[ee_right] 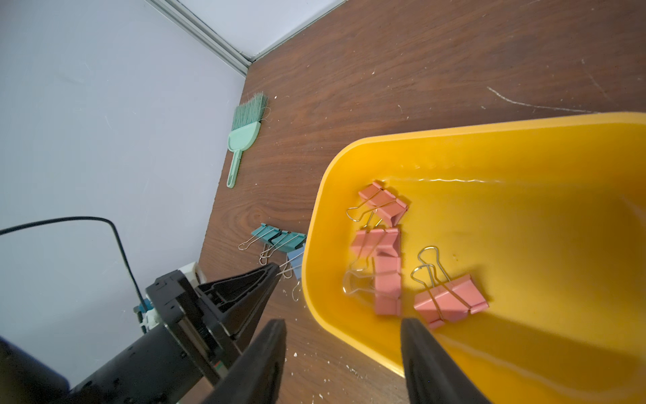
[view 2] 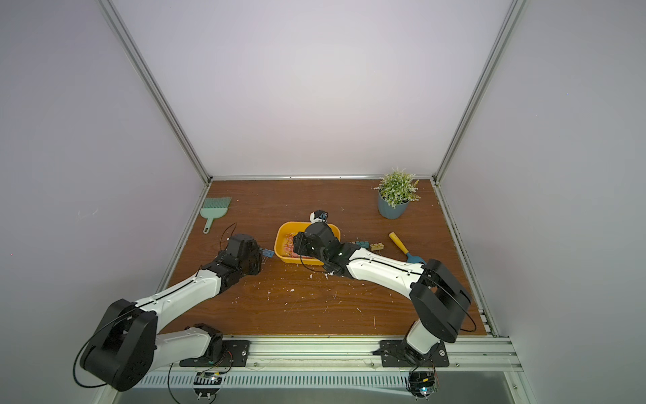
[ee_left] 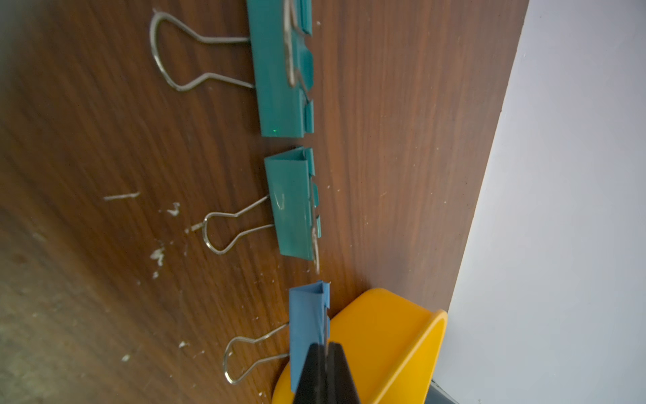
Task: Take out the binder clips from the storage box
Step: Place the binder clip at the center of the board.
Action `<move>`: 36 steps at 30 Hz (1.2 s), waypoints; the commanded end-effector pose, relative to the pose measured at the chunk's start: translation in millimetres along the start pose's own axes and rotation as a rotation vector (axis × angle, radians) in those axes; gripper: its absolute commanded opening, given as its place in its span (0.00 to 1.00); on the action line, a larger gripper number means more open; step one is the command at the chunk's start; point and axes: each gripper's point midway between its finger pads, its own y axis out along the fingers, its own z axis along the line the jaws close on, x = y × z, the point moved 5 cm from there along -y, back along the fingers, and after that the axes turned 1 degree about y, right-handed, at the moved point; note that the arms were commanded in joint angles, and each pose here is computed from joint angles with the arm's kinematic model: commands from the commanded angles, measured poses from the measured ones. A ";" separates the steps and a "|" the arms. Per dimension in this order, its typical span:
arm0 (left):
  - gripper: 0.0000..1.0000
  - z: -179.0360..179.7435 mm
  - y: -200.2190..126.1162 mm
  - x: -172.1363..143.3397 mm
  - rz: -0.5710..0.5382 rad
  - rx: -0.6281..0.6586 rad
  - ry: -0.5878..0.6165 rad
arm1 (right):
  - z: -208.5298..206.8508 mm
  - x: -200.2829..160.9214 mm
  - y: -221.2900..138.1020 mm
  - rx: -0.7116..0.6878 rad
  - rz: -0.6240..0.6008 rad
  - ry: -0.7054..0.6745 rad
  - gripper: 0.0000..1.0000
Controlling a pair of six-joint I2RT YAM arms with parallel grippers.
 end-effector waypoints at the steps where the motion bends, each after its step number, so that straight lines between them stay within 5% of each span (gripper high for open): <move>1: 0.00 2.5 4.0 2.1 -0.039 0.002 -0.026 | 9.2 11.1 -8.5 0.015 -0.042 0.002 0.59; 24: 0.11 8.6 19.1 2.0 -0.047 -0.011 0.006 | 2.4 8.3 -7.2 -0.008 -0.044 -0.005 0.59; 36: 0.34 5.0 11.3 -0.6 -0.018 -0.040 0.019 | 1.1 8.5 -8.2 -0.015 -0.045 -0.002 0.59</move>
